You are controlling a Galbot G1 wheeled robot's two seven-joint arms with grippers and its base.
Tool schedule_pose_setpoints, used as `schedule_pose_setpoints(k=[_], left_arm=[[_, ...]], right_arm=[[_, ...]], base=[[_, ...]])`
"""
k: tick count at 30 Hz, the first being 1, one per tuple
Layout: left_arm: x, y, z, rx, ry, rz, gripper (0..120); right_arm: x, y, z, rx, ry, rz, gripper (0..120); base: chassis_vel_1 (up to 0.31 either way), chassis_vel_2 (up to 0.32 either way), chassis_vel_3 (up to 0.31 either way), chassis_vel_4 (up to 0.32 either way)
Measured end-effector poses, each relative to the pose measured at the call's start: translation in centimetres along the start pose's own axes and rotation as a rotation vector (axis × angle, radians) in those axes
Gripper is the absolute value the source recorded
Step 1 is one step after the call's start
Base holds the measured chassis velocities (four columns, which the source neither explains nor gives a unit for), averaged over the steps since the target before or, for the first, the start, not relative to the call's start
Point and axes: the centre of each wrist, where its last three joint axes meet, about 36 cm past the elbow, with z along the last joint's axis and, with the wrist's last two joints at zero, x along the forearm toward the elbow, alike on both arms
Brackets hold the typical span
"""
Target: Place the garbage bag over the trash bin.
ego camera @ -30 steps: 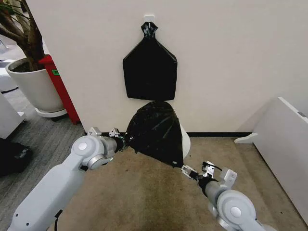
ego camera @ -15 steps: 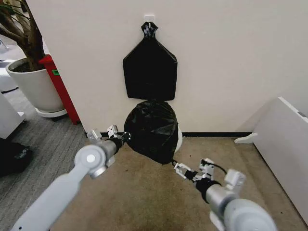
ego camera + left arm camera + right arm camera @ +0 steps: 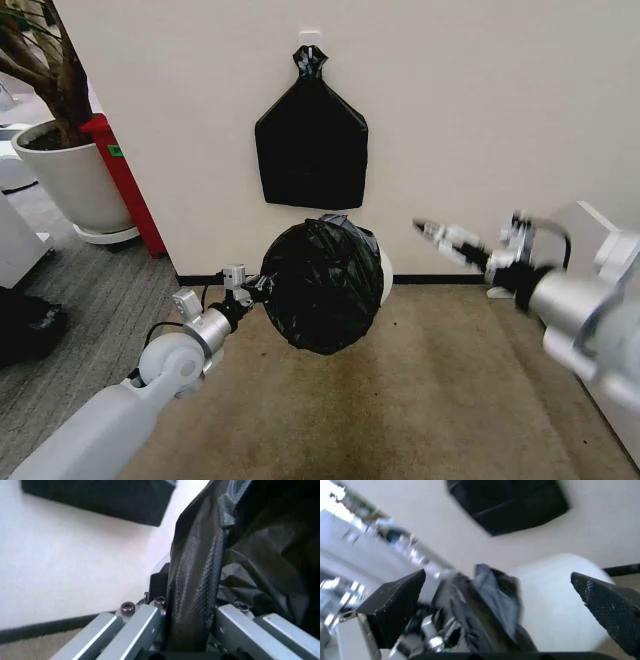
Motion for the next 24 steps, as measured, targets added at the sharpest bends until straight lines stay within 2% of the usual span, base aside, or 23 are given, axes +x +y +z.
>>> schedule_pose_setpoints(k=[1,4,6,14,24], left_arm=[[0.0,0.0,0.0,0.0,0.0,0.0,1],[-0.1,-0.1,-0.6,-0.029,-0.011,0.021,1],[-0.2,-0.2,-0.8,-0.037,-0.016,0.028,1],[-0.2,-1.1,-1.6,-0.052,-0.027,0.054,1],[-0.2,-1.4,-2.2,-0.052,-0.025,0.054,1]], right_arm=[[0.0,0.0,0.0,0.0,0.0,0.0,100],[-0.9,-1.4,-2.6,0.045,0.128,-0.065,100],[-1.4,-2.1,-3.0,0.054,0.155,-0.065,100],[-3.8,-4.7,-2.4,0.026,0.203,-0.001,100],[-4.5,-3.9,-1.1,0.001,0.212,-0.009,100]], base=[[0.0,0.0,0.0,0.0],[0.0,0.0,0.0,0.0],[0.0,0.0,0.0,0.0],[0.0,0.0,0.0,0.0],[0.0,0.0,0.0,0.0]])
